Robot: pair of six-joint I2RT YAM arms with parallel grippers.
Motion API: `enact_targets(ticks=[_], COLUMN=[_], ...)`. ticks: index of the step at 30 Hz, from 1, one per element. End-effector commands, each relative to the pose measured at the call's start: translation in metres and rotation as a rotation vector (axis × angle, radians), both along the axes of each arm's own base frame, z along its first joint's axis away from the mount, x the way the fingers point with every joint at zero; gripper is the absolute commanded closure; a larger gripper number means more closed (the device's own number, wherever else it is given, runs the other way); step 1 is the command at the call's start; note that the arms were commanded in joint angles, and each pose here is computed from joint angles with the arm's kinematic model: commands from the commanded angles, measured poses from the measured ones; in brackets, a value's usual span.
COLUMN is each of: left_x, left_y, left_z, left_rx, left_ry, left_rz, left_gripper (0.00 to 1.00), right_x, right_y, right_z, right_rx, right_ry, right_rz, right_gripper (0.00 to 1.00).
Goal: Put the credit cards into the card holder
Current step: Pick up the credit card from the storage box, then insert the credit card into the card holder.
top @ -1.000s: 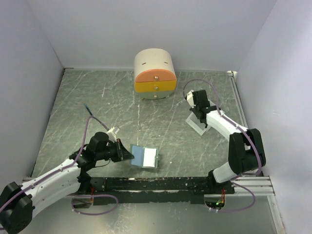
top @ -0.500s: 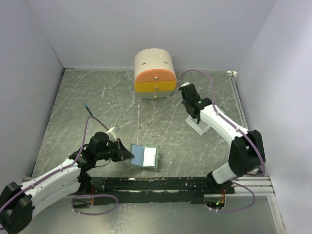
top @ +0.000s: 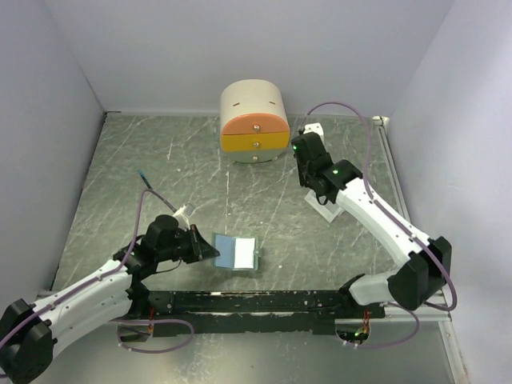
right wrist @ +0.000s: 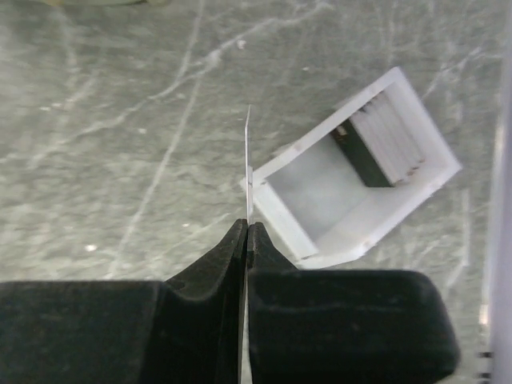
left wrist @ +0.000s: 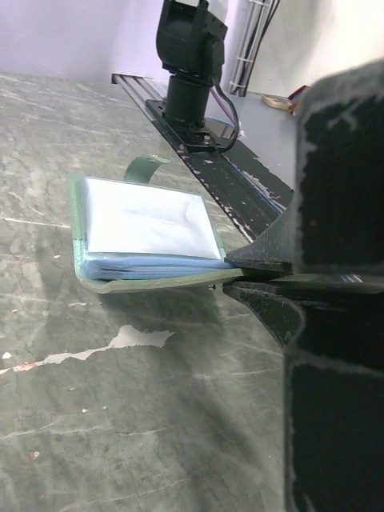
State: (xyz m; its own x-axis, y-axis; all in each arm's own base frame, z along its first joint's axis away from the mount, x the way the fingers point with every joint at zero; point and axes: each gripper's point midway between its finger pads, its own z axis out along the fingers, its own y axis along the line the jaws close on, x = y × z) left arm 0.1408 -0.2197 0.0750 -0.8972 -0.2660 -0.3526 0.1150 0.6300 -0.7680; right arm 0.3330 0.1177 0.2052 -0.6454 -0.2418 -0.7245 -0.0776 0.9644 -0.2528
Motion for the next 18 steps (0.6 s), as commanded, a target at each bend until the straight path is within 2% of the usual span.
enact_targets(ticks=[1,12,18], left_x=[0.016,0.02,0.019], left_y=[-0.004,-0.005,-0.007], left_z=[0.019,0.013,0.009], left_rx=[-0.021,-0.014,-0.014], left_ry=[-0.03,-0.014,0.001], left_rz=[0.053,0.066,0.061], left_gripper=[0.93,0.93,0.93], right_x=[-0.025,-0.082,-0.11], right_y=[0.035,0.09,0.11], right_z=[0.006,0.008,-0.021], right_rx=[0.294,0.815,0.979], right_ry=[0.052,0.082,0.204], right_rz=[0.001,0.16,0.18], right_gripper=[1.0,1.0,1.0])
